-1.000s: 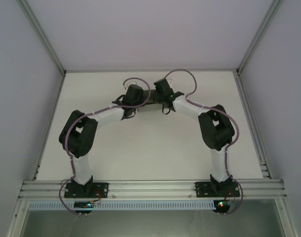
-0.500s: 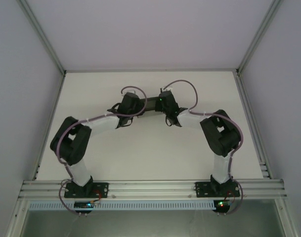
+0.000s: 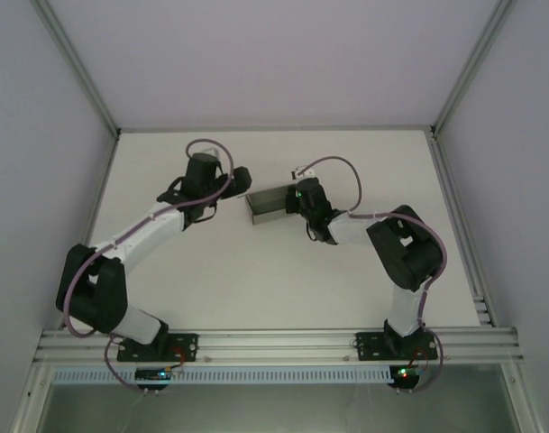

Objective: Assemble paper box

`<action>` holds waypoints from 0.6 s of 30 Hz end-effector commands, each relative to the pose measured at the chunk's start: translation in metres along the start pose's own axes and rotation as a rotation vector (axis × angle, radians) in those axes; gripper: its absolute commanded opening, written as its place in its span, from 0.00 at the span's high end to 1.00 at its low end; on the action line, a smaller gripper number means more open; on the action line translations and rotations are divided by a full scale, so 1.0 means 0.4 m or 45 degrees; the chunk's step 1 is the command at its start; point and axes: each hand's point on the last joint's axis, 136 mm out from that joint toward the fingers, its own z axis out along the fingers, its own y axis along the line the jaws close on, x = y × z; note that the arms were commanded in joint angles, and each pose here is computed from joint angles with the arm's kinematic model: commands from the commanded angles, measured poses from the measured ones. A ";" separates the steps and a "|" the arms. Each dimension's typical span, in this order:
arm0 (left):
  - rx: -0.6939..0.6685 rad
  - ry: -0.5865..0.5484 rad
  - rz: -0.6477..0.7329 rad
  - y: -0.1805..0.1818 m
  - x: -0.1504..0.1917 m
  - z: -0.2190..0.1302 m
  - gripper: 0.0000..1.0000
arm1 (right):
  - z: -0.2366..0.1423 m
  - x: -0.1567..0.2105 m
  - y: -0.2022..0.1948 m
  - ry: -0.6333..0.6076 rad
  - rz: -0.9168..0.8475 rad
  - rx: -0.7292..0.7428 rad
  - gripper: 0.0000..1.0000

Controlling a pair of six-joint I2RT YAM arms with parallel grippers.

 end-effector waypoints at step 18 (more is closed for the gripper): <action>0.176 0.510 -0.267 0.069 0.294 0.199 0.42 | -0.113 0.126 0.012 0.211 -0.192 0.045 0.73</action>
